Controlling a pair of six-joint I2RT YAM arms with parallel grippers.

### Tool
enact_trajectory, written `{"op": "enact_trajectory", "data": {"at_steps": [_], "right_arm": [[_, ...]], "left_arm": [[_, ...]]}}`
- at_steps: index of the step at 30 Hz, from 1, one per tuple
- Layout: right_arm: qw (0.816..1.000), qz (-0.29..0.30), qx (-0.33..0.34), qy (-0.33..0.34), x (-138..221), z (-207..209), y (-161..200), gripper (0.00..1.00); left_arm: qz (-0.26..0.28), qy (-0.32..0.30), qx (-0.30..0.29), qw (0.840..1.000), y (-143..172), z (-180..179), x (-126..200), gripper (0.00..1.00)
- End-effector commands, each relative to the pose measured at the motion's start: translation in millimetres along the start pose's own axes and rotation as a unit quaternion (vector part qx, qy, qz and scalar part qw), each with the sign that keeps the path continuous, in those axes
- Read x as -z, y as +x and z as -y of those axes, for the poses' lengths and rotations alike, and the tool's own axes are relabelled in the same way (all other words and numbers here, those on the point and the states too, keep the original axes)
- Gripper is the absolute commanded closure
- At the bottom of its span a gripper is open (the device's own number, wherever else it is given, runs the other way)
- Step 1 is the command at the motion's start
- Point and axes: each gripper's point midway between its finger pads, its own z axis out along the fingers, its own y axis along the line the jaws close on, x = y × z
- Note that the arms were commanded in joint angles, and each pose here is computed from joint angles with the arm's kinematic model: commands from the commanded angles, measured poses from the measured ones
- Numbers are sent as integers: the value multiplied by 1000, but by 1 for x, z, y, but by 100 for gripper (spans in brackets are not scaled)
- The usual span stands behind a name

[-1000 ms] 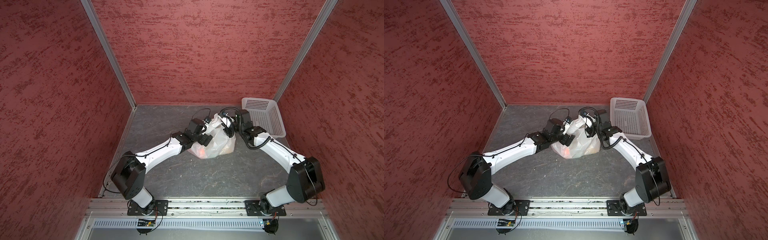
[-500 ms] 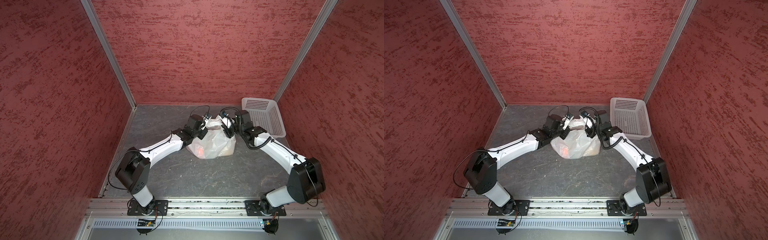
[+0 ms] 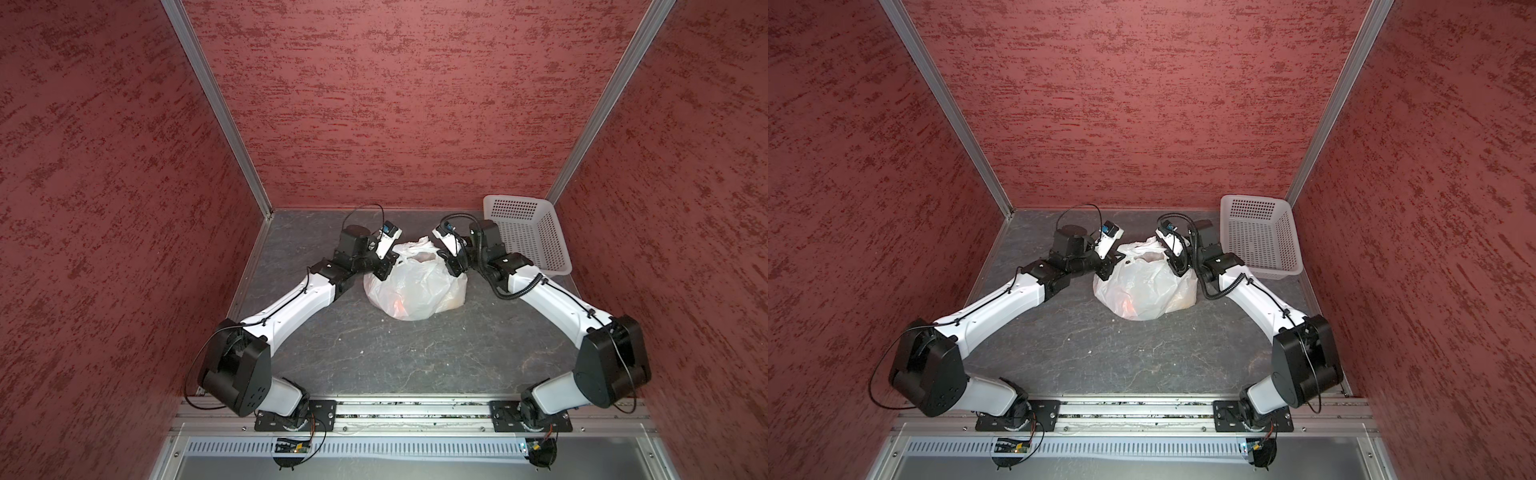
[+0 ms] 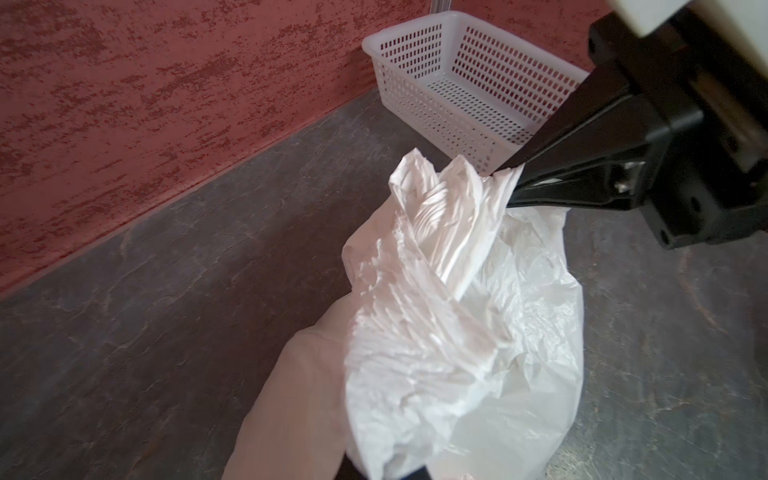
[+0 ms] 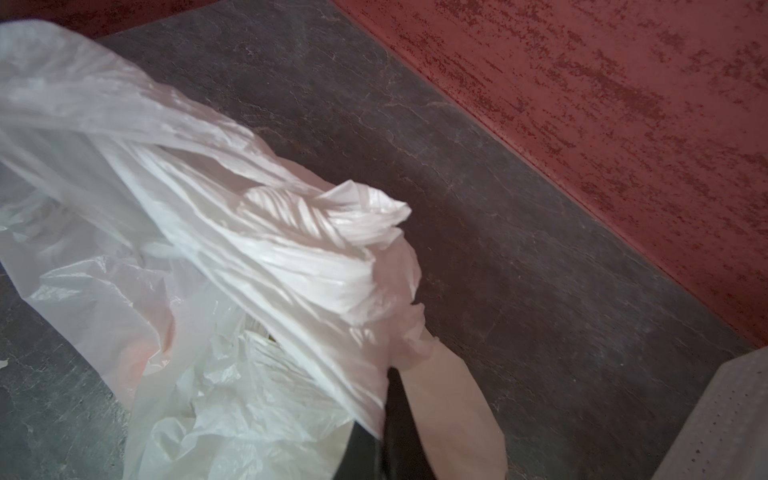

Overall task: Untie the knot of the plastic bag and take out the fruit
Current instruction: Untie the plastic bag at the center of the table.

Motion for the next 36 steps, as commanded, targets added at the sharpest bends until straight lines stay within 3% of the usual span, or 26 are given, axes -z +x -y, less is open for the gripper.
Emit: {"op": "enact_trajectory", "data": {"at_steps": [1,10,20,21,24,28,32,36], "right_arm": [[991,-54,-71,99,19,60,36,100],[971,-91,-152,158,28,93,68,100],[964,-100,-187,160,35,92,78,100],[966,-96,-186,151,36,89,75,97],[976,-57,-172,120,52,76,48,63],[987,2,-134,90,84,59,3,34],[995,22,-82,57,90,36,-32,16],[999,1,-33,27,62,19,-40,6]], "left_arm": [[-9,-5,61,998,13,-22,21,100],[10,61,145,987,26,-26,28,100],[2,111,159,981,27,-13,24,98],[3,113,157,981,25,-11,25,98],[3,124,136,983,16,2,26,98],[12,139,107,984,-1,17,29,98],[34,150,83,985,-20,28,34,98],[53,155,71,984,-32,30,39,98]]}}
